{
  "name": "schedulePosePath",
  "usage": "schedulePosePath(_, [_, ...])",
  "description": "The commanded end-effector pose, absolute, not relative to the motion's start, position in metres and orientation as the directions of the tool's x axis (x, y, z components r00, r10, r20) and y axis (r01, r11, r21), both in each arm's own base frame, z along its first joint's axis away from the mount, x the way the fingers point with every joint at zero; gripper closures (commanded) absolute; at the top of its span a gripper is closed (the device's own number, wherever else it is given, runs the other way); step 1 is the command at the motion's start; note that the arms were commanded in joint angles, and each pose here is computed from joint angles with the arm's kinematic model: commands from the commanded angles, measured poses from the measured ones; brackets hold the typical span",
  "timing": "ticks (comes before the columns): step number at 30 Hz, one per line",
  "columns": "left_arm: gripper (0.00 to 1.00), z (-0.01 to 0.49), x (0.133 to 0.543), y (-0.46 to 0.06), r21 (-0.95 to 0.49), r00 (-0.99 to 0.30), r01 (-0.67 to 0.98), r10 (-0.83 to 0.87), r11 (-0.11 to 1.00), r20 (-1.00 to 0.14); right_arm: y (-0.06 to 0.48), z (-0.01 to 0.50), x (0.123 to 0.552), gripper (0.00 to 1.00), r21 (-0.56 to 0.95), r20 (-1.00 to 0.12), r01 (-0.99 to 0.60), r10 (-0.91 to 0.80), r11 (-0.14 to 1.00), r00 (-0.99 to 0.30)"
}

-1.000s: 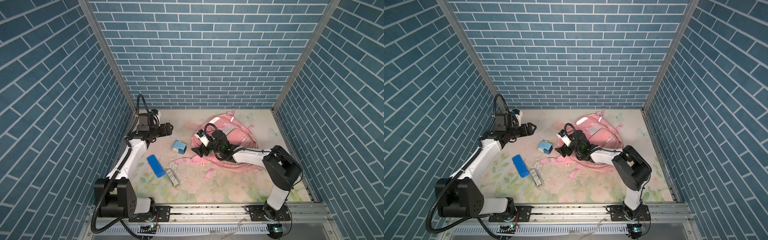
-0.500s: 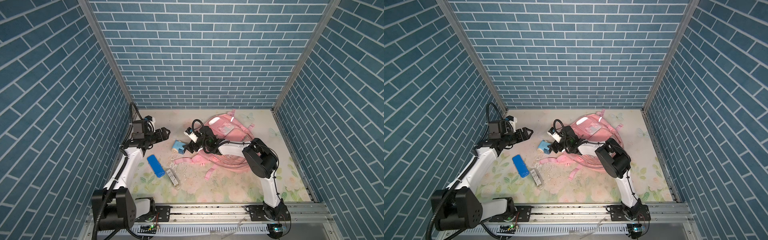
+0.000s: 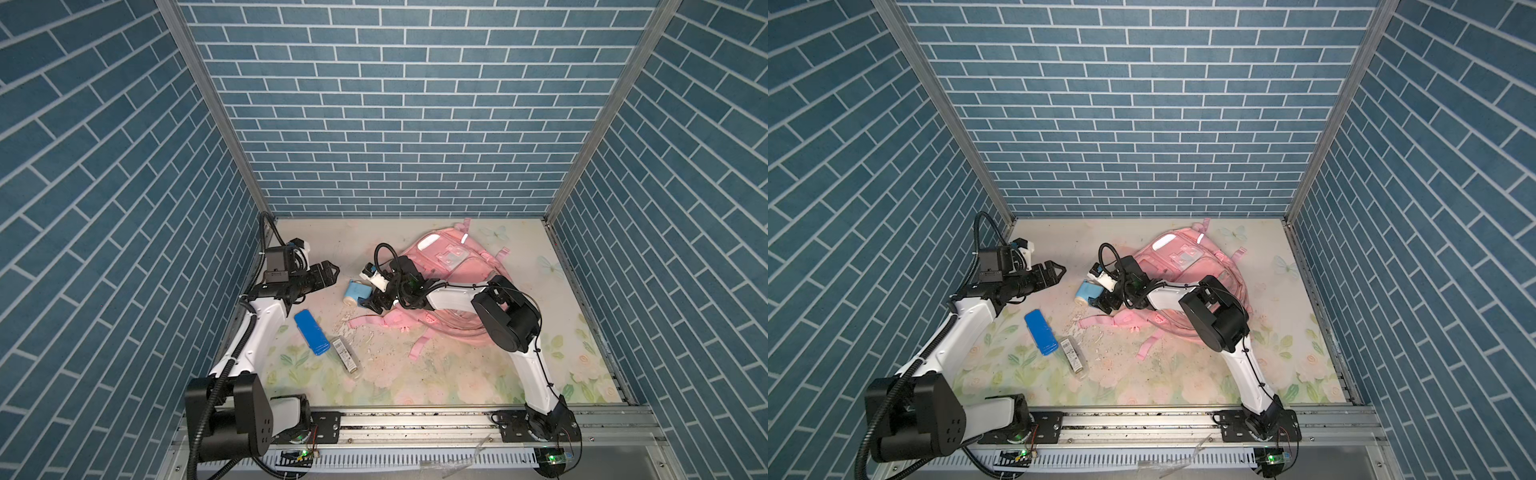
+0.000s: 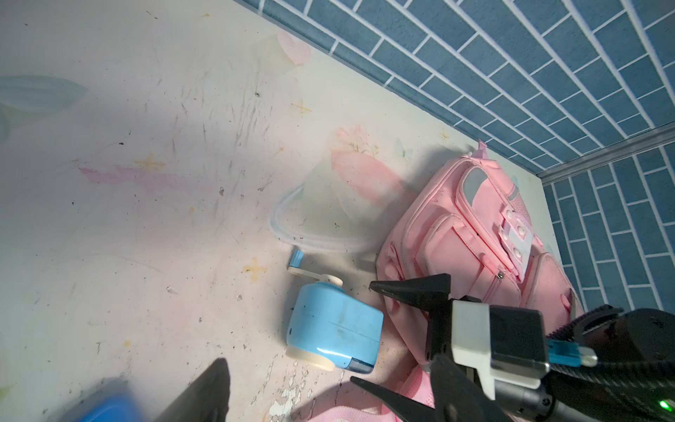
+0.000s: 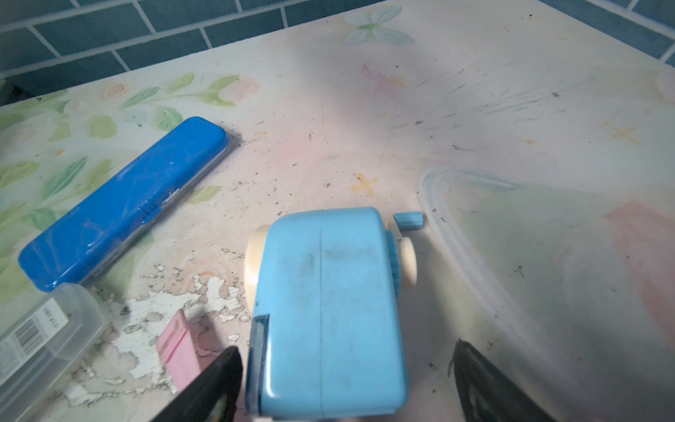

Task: Pack books, pencil case, and school supplies into a backpack
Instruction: Pick up the pencil sharpener from the center of the table.

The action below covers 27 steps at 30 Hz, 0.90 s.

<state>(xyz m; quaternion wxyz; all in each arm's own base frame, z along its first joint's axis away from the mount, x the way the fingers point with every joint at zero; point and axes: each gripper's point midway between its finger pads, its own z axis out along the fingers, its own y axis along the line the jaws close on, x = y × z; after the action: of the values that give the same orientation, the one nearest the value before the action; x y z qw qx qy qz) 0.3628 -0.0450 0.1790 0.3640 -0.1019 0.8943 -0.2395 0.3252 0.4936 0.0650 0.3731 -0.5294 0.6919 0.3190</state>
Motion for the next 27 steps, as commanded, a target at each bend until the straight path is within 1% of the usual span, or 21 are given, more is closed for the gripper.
schedulePosePath(1, [0.14,0.181,0.363,-0.04,-0.492,-0.699,-0.014,-0.361,0.87,-0.618,0.498,0.052,0.32,0.11,-0.001,-0.84,-0.98,-0.532,0.198,-0.106])
schedulePosePath(4, [0.14,0.181,0.362,-0.039,-0.489,-0.697,-0.015,-0.36,0.872,-0.62,0.499,0.049,0.319,0.15,-0.017,-0.84,-0.982,-0.535,0.19,-0.089])
schedulePosePath(7, [0.14,0.183,0.362,-0.039,-0.489,-0.694,-0.016,-0.362,0.872,-0.623,0.499,0.049,0.318,0.21,-0.025,-0.841,-0.983,-0.535,0.181,-0.077])
schedulePosePath(12, [0.14,0.186,0.36,-0.038,-0.488,-0.692,-0.017,-0.362,0.873,-0.625,0.5,0.055,0.313,0.36,-0.027,-0.848,-0.988,-0.527,0.153,-0.059])
schedulePosePath(15, [0.14,0.19,0.359,-0.038,-0.485,-0.686,-0.016,-0.362,0.874,-0.631,0.502,0.066,0.309,0.43,-0.043,-0.861,-0.988,-0.507,0.146,-0.037])
schedulePosePath(19, [0.14,0.201,0.357,-0.039,-0.483,-0.676,-0.003,-0.358,0.875,-0.644,0.502,0.104,0.305,0.51,-0.077,-0.901,-0.984,-0.434,0.16,0.0])
schedulePosePath(23, [0.14,0.221,0.353,-0.043,-0.473,-0.658,0.028,-0.34,0.881,-0.672,0.494,0.16,0.309,0.57,-0.096,-0.944,-0.969,-0.329,0.23,0.015])
schedulePosePath(25, [0.14,0.233,0.351,-0.047,-0.459,-0.643,0.034,-0.332,0.888,-0.69,0.482,0.195,0.313,0.58,-0.092,-0.965,-0.954,-0.264,0.284,0.015])
schedulePosePath(27, [0.14,0.248,0.351,-0.06,-0.442,-0.624,0.071,-0.305,0.894,-0.719,0.459,0.227,0.323,0.6,-0.054,-0.985,-0.924,-0.173,0.38,-0.014])
